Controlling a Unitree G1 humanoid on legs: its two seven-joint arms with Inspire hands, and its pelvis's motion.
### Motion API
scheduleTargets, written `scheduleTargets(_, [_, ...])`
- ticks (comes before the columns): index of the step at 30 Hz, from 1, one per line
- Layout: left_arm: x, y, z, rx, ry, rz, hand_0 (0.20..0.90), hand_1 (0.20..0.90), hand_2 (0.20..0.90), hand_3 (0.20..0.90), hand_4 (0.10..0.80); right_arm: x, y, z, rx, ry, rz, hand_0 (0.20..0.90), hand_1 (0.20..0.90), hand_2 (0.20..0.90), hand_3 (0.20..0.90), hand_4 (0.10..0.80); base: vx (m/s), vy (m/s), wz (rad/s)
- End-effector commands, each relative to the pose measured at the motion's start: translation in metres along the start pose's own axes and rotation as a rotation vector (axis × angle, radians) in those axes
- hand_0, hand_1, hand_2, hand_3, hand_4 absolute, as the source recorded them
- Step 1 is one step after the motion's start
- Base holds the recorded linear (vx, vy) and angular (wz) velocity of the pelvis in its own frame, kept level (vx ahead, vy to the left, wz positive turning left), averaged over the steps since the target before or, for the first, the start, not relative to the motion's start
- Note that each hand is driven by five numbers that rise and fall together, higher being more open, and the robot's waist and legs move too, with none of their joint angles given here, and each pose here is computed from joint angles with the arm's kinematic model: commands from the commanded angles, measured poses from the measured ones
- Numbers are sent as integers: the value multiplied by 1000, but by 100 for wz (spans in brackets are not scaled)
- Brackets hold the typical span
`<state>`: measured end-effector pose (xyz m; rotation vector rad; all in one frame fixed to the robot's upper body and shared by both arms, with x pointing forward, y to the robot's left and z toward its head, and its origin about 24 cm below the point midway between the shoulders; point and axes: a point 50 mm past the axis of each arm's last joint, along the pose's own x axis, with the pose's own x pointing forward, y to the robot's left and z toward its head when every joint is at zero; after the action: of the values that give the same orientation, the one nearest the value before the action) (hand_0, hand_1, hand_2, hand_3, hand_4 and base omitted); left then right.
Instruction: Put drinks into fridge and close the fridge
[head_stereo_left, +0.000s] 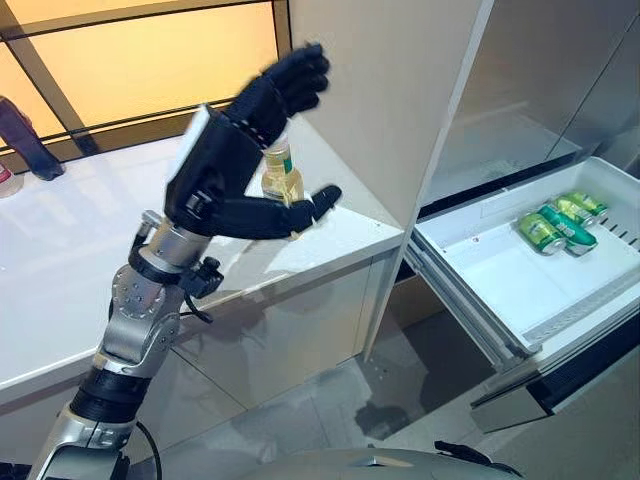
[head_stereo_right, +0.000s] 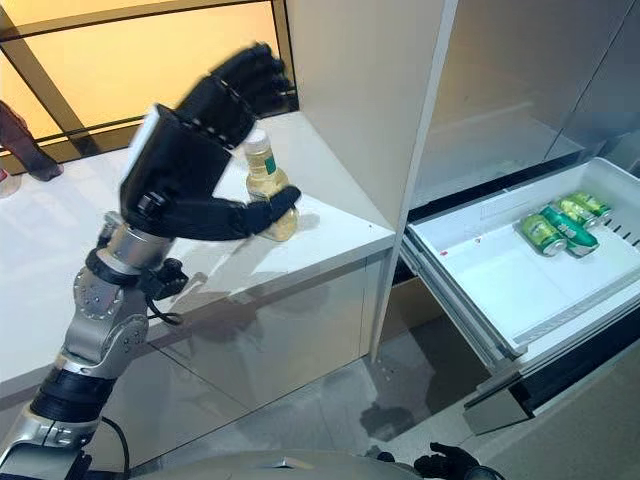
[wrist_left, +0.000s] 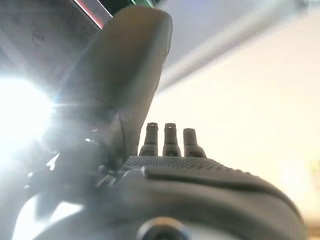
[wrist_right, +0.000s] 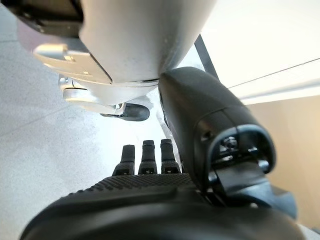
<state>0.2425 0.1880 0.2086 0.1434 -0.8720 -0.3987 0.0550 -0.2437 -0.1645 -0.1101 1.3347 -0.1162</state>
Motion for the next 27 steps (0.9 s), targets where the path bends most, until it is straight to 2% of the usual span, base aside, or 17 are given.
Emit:
scheduleTargets(1, [22,33,39,199,-237,233,900,900,900,900,800,1,21,-8,19,29,64,900,900,900,900,800,44,-4,-2])
scheduleTargets(5, [9,49,31,271,-171,382,900,900,900,900,800,1,21,-6,30,29,62,900,900,900,900,800,26,-2,-1])
scheduleTargets(9, [-4,61,10,254,0,463,900,900,900,900,800,1,20,-4,36,31,59,900,900,900,900,800,32,1,-4])
scheduleTargets(18, [-21,60,-52,85,450,424,900,900,900,900,800,2,13,3,25,39,49,900,900,900,900,800,26,6,-3])
scheduleTargets(27, [-23,62,-78,-43,629,414,900,900,900,900,800,2,10,8,9,51,41,900,900,900,900,800,20,3,-2])
